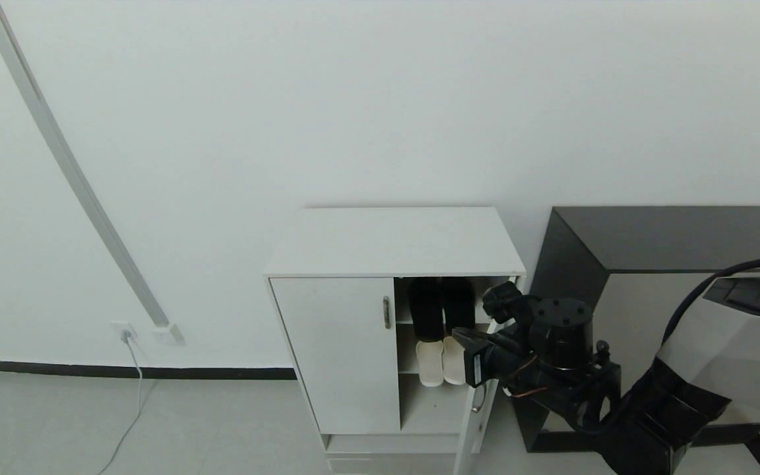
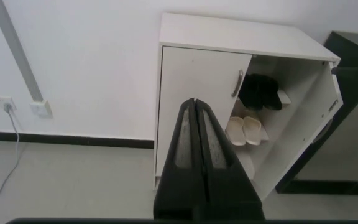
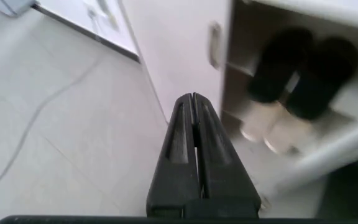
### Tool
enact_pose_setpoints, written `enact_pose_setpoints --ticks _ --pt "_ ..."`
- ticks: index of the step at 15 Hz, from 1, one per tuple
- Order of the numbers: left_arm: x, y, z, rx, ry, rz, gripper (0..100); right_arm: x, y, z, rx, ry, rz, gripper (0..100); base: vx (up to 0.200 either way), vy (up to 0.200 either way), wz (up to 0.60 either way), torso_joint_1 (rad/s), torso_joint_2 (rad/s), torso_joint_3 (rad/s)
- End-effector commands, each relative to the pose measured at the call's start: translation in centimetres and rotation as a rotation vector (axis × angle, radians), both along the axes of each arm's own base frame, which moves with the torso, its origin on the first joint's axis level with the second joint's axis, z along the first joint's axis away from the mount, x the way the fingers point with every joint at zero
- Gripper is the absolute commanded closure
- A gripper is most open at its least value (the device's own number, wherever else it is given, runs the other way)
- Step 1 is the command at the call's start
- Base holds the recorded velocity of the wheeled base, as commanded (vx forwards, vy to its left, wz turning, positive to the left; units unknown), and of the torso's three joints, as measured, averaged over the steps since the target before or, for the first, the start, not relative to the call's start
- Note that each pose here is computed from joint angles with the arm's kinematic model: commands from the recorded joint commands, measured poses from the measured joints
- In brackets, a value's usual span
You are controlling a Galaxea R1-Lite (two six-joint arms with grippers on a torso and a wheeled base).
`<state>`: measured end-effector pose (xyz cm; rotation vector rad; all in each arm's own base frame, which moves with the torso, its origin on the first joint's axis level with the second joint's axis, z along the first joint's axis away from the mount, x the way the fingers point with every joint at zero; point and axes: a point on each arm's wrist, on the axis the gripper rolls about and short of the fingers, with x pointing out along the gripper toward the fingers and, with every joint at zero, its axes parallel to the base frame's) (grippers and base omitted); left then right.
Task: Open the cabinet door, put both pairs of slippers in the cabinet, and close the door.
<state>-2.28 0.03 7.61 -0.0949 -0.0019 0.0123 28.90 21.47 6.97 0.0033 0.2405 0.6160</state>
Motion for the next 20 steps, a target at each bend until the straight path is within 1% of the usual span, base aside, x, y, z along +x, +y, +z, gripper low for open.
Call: enact_pose_setpoints --ticks 1,3,4,5,8,10,12,15,17,20 --pt "0.0 0.0 0.0 0.001 0.000 0.001 100 -1.4 -1.8 0.1 -0.046 0.052 -0.017 100 0.000 0.000 0.00 0.000 0.00 0.000" --pt "0.0 0.0 0.0 0.000 0.000 0.001 100 -1.9 -3.4 -0.2 -0.077 0.073 -0.045 100 0.000 0.000 0.00 0.000 0.00 0.000" --pt "0.0 0.0 0.0 0.000 0.000 0.001 100 -2.7 -4.6 -0.5 -0.099 0.099 -0.059 100 0.000 0.000 0.00 0.000 0.00 0.000" --pt "0.0 0.0 0.0 0.000 0.000 0.001 100 -3.1 -5.1 -0.9 -0.114 0.122 -0.068 100 0.000 0.000 0.00 0.000 0.00 0.000" --pt "0.0 0.0 0.0 0.000 0.000 0.001 100 -3.0 -5.8 -3.0 -0.165 0.180 -0.117 100 0.000 0.000 0.00 0.000 0.00 0.000" --pt "0.0 0.0 0.0 0.000 0.000 0.001 100 -2.8 -5.8 -3.9 -0.185 0.202 -0.129 100 0.000 0.000 0.00 0.000 0.00 0.000" --pt "0.0 0.0 0.0 0.000 0.000 0.001 100 -2.6 -5.6 -5.7 -0.211 0.236 -0.126 100 0.000 0.000 0.00 0.000 0.00 0.000" --pt "0.0 0.0 0.0 0.000 0.000 0.001 100 -1.7 -5.1 -7.7 -0.215 0.227 -0.126 100 0.000 0.000 0.00 0.000 0.00 0.000" --pt "0.0 0.0 0.0 0.001 0.000 0.001 100 -1.0 -4.6 -8.2 -0.214 0.216 -0.124 100 0.000 0.000 0.00 0.000 0.00 0.000" --pt "0.0 0.0 0.0 0.000 0.000 0.003 100 2.4 -2.3 -9.2 -0.226 0.156 -0.105 100 0.000 0.000 0.00 0.000 0.00 0.000"
